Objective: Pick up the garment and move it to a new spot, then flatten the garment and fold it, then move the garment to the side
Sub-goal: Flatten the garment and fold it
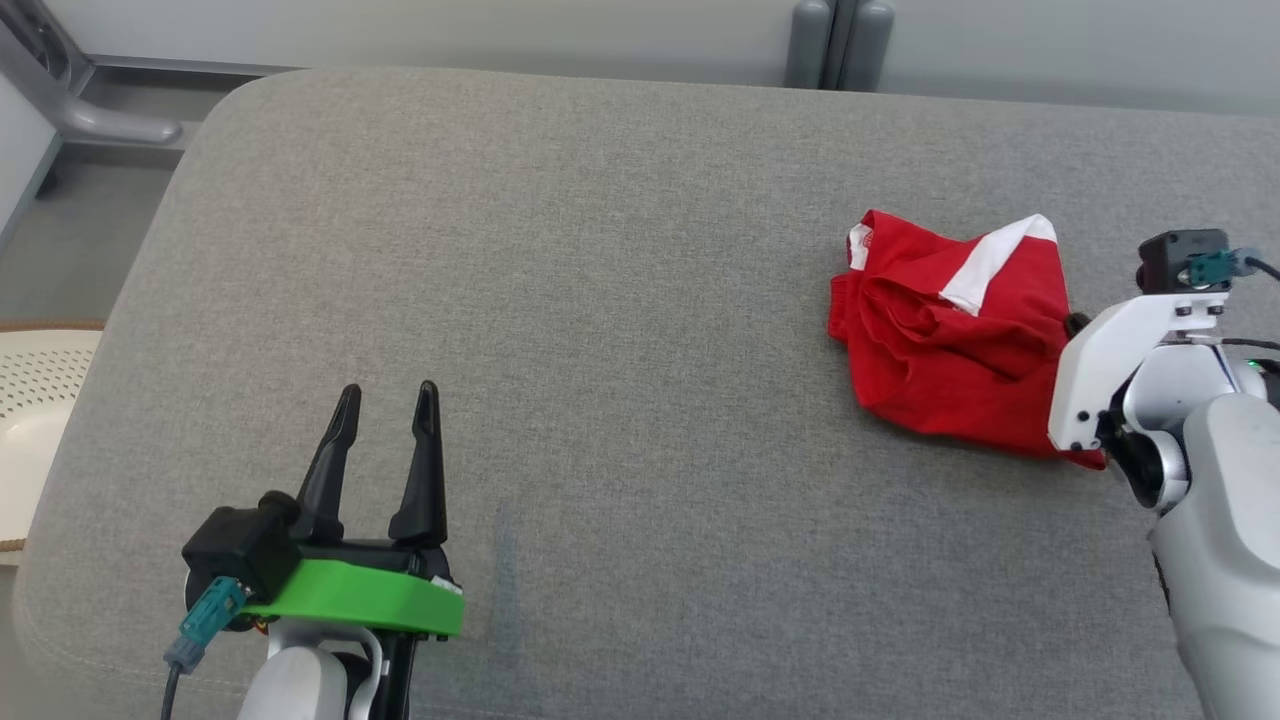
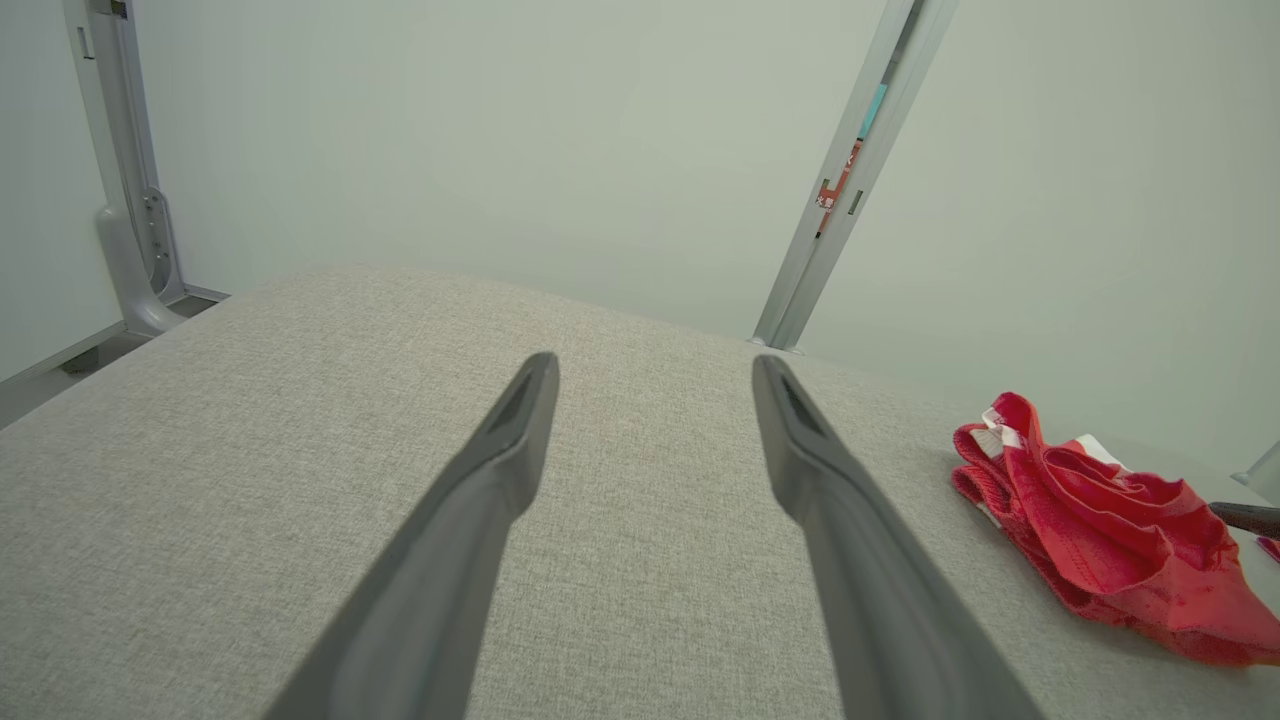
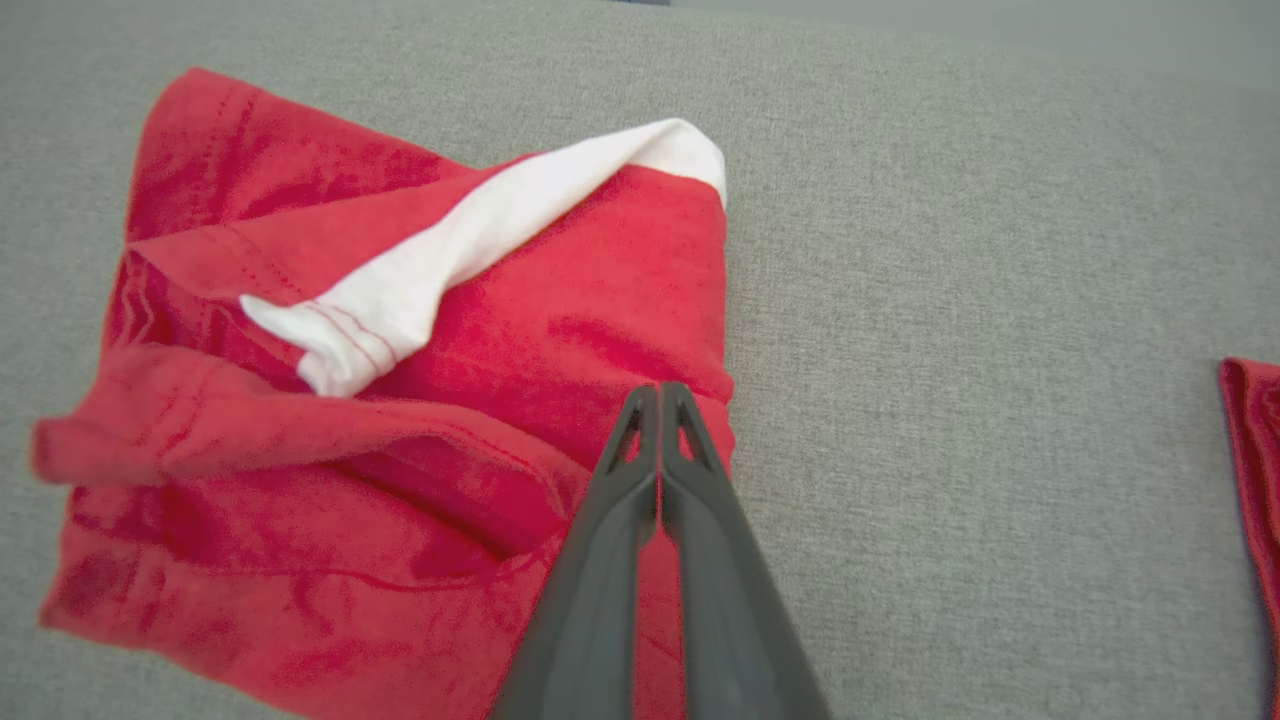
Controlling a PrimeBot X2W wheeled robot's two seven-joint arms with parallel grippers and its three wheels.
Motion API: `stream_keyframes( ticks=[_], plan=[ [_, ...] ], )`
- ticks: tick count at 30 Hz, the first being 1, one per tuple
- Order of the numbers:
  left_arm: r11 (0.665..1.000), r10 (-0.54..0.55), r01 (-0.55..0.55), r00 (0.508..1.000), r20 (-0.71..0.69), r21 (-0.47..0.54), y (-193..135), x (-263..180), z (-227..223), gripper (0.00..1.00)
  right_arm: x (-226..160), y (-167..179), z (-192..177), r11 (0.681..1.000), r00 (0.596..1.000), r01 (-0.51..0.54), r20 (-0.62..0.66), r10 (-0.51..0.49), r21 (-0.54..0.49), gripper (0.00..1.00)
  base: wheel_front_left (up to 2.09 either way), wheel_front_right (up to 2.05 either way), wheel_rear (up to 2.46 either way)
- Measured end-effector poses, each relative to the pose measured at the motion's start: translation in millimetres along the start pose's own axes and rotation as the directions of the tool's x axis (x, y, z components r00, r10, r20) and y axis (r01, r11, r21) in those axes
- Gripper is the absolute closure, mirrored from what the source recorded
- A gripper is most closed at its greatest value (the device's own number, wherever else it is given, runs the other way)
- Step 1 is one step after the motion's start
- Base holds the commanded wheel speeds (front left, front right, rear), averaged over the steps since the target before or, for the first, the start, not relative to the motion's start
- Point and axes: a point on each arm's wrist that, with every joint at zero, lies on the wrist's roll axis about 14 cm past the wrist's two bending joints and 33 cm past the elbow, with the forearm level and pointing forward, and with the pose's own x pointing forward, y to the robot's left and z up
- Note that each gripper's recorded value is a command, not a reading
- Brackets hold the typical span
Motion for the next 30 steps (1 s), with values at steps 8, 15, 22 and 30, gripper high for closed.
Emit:
stream_keyframes(
  ticks=[8,15,22,30],
  plan=[
    [1.000,0.004,-0.004,1.000,0.010,0.005,2,-3,4,0.00,0,48,-28,0.991,0.982,-0.126,-0.145,0.119,-0.042,1.00,0.00,0.00,0.00],
    [1.000,-0.002,0.002,1.000,0.012,0.000,0,-7,5,0.00,-29,106,-53,0.949,0.933,-0.307,-0.218,0.286,-0.069,1.00,0.00,0.00,0.00],
    [1.000,-0.021,0.021,1.000,0.018,-0.002,-6,-6,6,0.00,-49,121,-13,0.927,0.927,-0.374,-0.033,0.373,-0.014,1.00,0.00,0.00,0.00],
    [1.000,-0.011,0.011,1.000,0.012,0.001,-3,-5,5,0.00,-32,59,0,0.983,0.984,-0.180,0.008,0.180,0.025,1.00,0.00,0.00,0.00]
  ],
)
